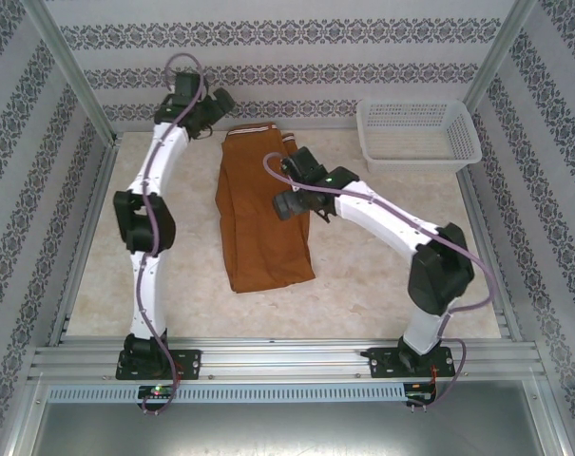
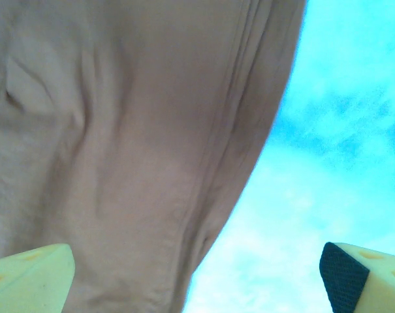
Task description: Roll up the long pants
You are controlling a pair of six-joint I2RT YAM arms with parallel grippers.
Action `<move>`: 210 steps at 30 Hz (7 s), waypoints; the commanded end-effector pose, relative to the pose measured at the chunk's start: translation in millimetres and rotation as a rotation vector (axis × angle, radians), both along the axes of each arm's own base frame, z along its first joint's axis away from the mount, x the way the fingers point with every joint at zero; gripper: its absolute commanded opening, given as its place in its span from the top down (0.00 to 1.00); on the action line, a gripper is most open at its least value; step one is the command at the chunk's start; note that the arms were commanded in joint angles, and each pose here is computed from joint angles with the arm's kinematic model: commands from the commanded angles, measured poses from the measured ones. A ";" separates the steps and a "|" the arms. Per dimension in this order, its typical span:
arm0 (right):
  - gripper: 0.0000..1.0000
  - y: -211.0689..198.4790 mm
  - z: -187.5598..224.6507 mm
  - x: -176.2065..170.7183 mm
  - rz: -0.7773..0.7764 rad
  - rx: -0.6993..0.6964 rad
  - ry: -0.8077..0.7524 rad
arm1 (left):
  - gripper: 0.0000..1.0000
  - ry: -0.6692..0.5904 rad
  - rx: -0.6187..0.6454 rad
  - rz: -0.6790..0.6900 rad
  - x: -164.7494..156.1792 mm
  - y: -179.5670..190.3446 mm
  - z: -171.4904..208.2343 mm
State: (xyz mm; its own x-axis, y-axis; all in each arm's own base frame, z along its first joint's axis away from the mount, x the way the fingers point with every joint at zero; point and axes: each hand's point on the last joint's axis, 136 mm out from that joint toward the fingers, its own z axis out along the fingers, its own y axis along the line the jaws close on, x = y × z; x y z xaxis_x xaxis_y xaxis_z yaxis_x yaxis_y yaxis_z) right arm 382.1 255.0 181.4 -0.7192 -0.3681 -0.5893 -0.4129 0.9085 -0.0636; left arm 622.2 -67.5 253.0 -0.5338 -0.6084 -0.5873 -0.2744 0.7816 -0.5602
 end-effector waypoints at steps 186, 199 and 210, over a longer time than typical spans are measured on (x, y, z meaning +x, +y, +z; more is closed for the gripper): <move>0.39 13.4 -11.2 -53.4 0.383 0.013 0.190 | 0.97 0.366 -0.455 0.665 -262.4 -73.9 -207.9; 1.00 65.5 -93.1 -14.0 0.390 0.091 0.355 | 0.94 0.417 -0.454 0.673 -250.8 -66.1 -219.9; 1.00 52.7 -159.7 15.5 0.337 0.055 0.494 | 0.00 0.373 -0.460 0.576 -224.9 -59.8 -174.3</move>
State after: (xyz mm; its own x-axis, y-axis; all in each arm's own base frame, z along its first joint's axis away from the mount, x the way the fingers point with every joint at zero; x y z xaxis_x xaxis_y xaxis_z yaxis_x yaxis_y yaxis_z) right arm 391.2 315.7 30.5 -0.7484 -0.6074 -0.2665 -0.6625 0.7043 0.2553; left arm 403.5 -138.7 70.1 -0.1138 -0.9935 0.0008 -0.7773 0.0885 -0.6228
